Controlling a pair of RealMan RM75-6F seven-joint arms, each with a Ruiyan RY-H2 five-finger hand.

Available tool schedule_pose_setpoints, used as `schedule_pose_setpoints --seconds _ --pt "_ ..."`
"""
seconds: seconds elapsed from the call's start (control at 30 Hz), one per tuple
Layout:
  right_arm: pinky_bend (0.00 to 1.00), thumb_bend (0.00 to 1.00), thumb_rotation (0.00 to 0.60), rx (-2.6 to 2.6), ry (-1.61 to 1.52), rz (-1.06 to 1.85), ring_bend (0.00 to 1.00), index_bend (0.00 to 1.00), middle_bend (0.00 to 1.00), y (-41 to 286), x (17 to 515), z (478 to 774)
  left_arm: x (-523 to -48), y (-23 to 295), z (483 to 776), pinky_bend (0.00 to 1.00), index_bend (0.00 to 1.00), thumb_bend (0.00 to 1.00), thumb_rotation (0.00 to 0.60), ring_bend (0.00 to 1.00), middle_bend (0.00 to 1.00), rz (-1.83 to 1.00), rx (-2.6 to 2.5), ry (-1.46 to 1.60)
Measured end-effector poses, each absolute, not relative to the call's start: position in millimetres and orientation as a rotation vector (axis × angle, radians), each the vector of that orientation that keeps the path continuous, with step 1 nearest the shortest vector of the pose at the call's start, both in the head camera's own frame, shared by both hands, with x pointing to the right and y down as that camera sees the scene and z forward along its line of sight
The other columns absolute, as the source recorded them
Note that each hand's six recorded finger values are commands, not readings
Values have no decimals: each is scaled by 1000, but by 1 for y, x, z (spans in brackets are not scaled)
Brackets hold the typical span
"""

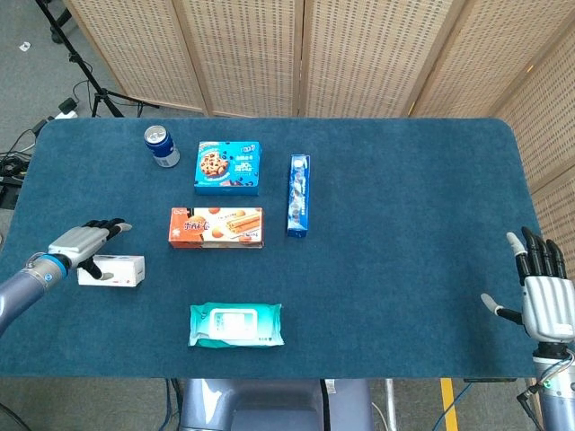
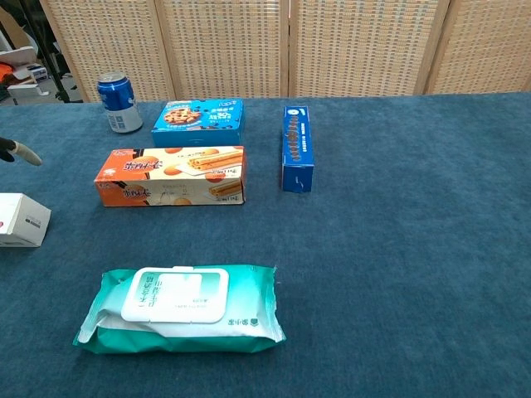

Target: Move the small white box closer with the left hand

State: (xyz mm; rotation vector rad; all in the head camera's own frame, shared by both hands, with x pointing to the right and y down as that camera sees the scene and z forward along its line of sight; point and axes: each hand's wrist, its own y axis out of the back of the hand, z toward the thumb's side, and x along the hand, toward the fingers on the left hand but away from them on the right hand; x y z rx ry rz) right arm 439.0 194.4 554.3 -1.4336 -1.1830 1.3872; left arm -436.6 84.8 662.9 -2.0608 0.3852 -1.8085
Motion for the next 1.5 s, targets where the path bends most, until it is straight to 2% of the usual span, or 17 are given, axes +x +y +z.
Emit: schedule_pose_setpoints --seconds 0.4,0.63,0.73,0.8,0.87,0.93,1.07,1.5 --pt "0 0 600 -1442 -1181 1379 0 0 0 195 438 554 -450 88 651 0 0 216 600 0 0 -1748 -2033 458" --pt "0 0 600 -1446 -1186 1379 0 0 0 194 439 553 -450 97 665 2 0 207 600 0 0 -1769 -2033 445" --pt "0 0 600 -1446 -1189 1378 0 0 0 194 439 553 -448 100 675 57 3 204 600 0 9 -1777 -2038 451" --pt "0 0 600 -1445 -1189 1379 0 0 0 194 439 553 -446 101 680 140 69 207 600 36 88 -1775 -2035 456" --pt "0 0 600 -1445 -1189 1379 0 0 0 194 439 553 -443 101 684 240 255 218 600 145 240 -1763 -2033 464" --pt "0 0 600 -1445 -1188 1380 0 0 0 194 439 553 -440 101 686 289 384 238 600 217 327 -1754 -2028 464" --pt "0 0 600 -1445 -1193 1380 0 0 0 194 440 553 -438 100 688 352 522 312 600 303 425 -1753 -2019 484" --pt "0 0 600 -1451 -1189 1384 0 0 0 194 440 554 -444 97 667 380 589 358 600 349 472 -1746 -2011 552"
